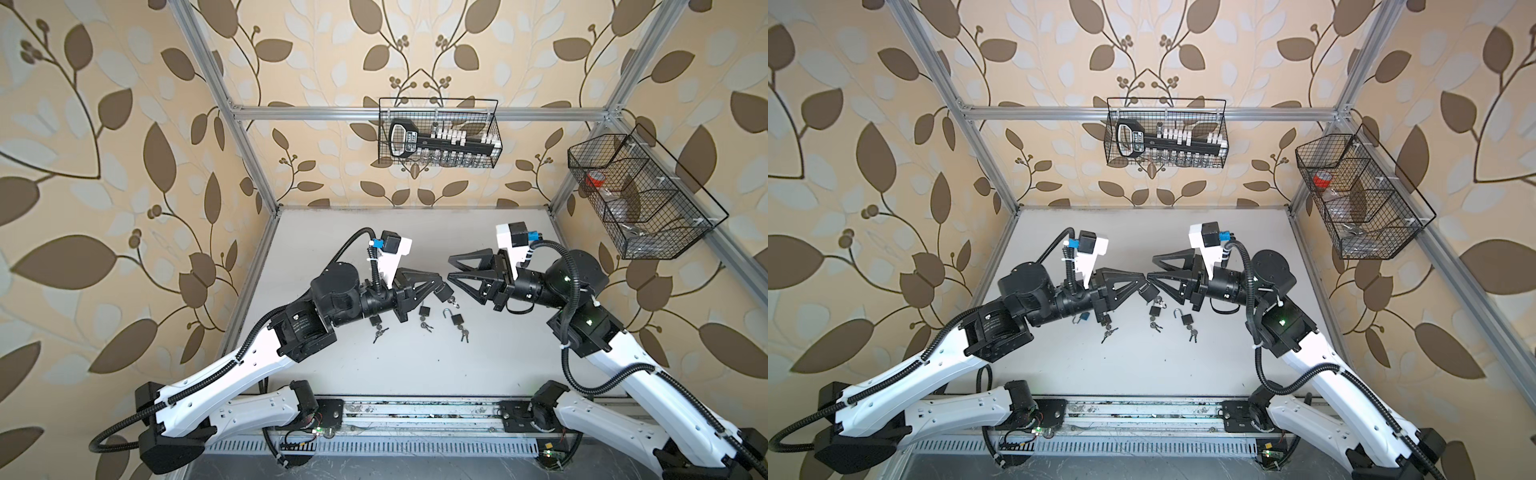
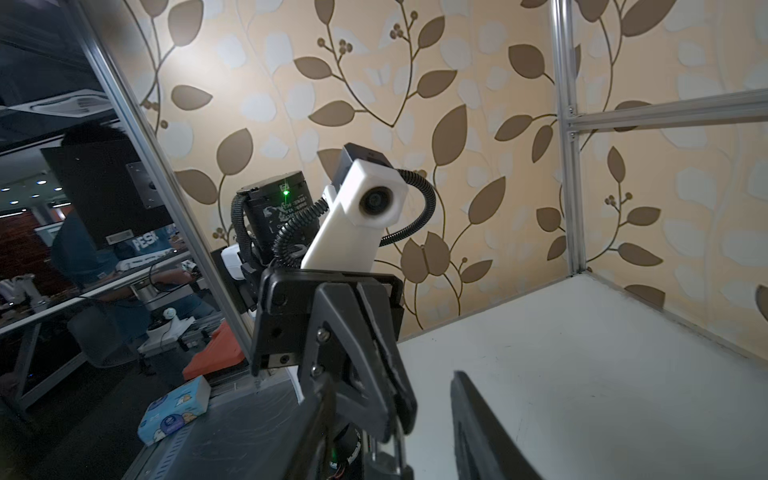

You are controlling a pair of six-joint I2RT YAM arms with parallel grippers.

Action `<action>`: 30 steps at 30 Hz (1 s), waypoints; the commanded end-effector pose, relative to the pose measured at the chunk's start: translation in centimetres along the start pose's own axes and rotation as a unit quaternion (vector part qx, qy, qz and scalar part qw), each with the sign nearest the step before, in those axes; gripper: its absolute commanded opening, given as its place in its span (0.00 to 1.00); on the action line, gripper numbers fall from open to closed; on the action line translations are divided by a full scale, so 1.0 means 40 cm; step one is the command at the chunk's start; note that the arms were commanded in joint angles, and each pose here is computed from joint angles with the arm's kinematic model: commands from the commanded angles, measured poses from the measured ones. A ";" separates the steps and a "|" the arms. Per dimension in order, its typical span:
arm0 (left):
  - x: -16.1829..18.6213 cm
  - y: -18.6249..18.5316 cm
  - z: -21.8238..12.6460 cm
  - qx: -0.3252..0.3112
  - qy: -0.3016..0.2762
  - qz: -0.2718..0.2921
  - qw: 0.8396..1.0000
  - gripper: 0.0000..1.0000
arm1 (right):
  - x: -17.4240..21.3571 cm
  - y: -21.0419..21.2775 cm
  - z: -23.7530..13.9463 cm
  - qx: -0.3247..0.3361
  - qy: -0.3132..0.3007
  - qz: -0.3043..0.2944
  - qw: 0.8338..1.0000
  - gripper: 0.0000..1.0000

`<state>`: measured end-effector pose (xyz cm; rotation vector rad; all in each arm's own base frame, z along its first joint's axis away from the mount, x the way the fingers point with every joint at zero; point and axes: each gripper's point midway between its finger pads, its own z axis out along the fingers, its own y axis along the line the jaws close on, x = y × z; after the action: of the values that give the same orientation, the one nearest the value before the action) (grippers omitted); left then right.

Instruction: Lock with the key

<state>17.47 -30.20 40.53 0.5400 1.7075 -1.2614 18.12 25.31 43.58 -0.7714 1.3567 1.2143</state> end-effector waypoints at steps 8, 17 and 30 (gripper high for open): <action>-0.058 0.169 -0.042 -0.208 -0.055 -0.006 0.977 0.00 | 0.190 -0.189 -0.071 0.203 0.068 -0.041 0.976 0.43; -0.087 0.212 -0.061 -0.264 -0.094 -0.060 0.958 0.00 | 0.267 -0.195 -0.006 0.217 0.085 -0.053 0.971 0.43; -0.085 0.194 -0.070 -0.233 -0.112 -0.092 0.962 0.00 | 0.293 -0.199 0.116 0.198 0.077 -0.071 0.975 0.46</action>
<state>24.09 -24.94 36.95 0.0254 1.9041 -0.8784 24.24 29.49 29.24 -0.6919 1.6484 0.7666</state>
